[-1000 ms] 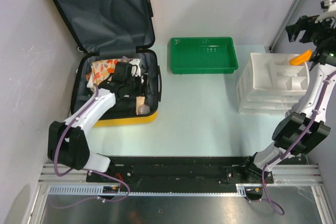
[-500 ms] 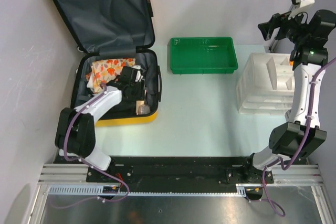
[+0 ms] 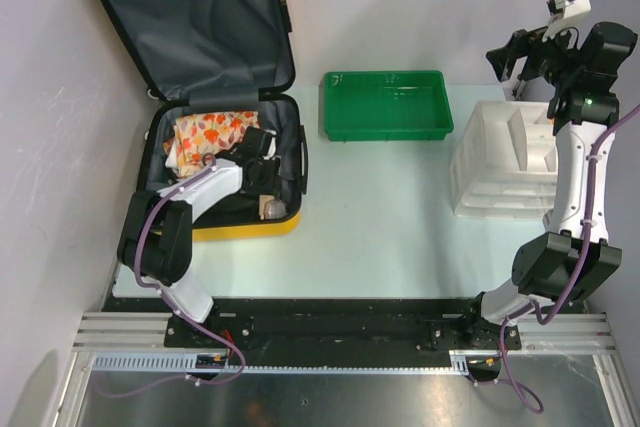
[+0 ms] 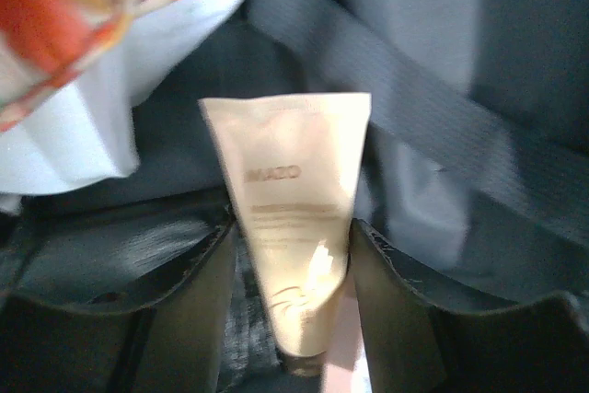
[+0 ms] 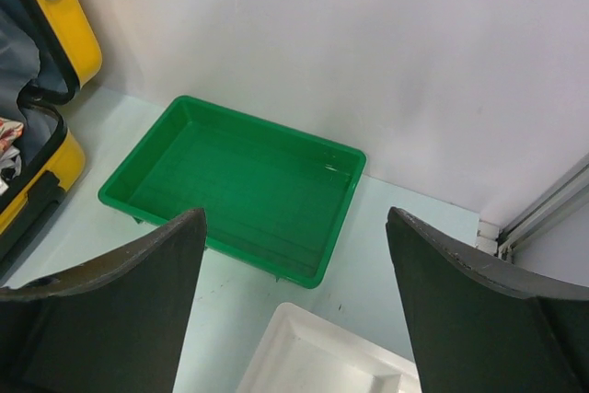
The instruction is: Open, take out, and arrange the luggage
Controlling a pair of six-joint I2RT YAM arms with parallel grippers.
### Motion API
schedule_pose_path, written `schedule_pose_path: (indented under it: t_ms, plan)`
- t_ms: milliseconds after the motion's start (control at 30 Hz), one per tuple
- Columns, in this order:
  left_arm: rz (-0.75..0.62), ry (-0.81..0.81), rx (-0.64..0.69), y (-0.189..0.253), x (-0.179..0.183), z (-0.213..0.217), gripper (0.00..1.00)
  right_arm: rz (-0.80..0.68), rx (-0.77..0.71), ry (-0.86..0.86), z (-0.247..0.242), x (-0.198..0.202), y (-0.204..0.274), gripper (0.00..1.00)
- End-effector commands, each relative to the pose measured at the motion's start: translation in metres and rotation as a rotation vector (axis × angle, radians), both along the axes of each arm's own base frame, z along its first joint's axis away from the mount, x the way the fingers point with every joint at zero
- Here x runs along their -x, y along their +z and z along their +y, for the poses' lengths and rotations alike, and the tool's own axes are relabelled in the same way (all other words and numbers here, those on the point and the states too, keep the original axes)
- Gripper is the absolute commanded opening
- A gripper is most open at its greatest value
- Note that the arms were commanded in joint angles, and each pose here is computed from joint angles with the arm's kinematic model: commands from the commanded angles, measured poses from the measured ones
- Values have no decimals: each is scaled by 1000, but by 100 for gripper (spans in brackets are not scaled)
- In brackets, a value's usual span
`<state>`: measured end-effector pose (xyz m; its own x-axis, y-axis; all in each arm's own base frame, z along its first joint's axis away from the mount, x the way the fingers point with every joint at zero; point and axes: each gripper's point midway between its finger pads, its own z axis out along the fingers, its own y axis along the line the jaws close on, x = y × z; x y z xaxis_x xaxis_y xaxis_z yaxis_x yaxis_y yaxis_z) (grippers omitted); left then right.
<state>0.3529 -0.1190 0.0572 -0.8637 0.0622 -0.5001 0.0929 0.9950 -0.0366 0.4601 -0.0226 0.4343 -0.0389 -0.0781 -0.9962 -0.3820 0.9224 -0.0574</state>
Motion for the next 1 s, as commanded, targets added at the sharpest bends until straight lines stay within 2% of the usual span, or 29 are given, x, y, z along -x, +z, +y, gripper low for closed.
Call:
schedule_pose_path:
  t_ms: [0, 133, 167, 267, 467, 700, 867, 967]
  plan:
    - [-1, -84, 92, -2, -2, -44, 55, -47, 8, -7, 3, 11, 17, 84]
    - [-20, -71, 77, 2, -5, -39, 48, -48, 7, 0, 6, 12, 17, 84]
    - [-35, -71, 81, 8, -6, -38, 42, -49, 6, 0, 6, 12, 17, 84]
    - [-82, -69, 86, 25, -8, -35, 35, -46, -4, 14, 11, 11, 16, 84]
    - [-218, -50, 91, 70, -17, -22, 32, -24, -34, 83, 37, 11, 6, 83]
    - [-461, -98, 116, 152, -19, -18, 36, 62, -133, 253, 114, 20, -18, 82]
    - [-651, -189, 177, 209, -1, -38, 38, 152, -215, 433, 203, 39, -36, 81]
    - [-719, -243, 199, 229, 13, -54, 40, 205, -279, 543, 258, 53, -39, 80]
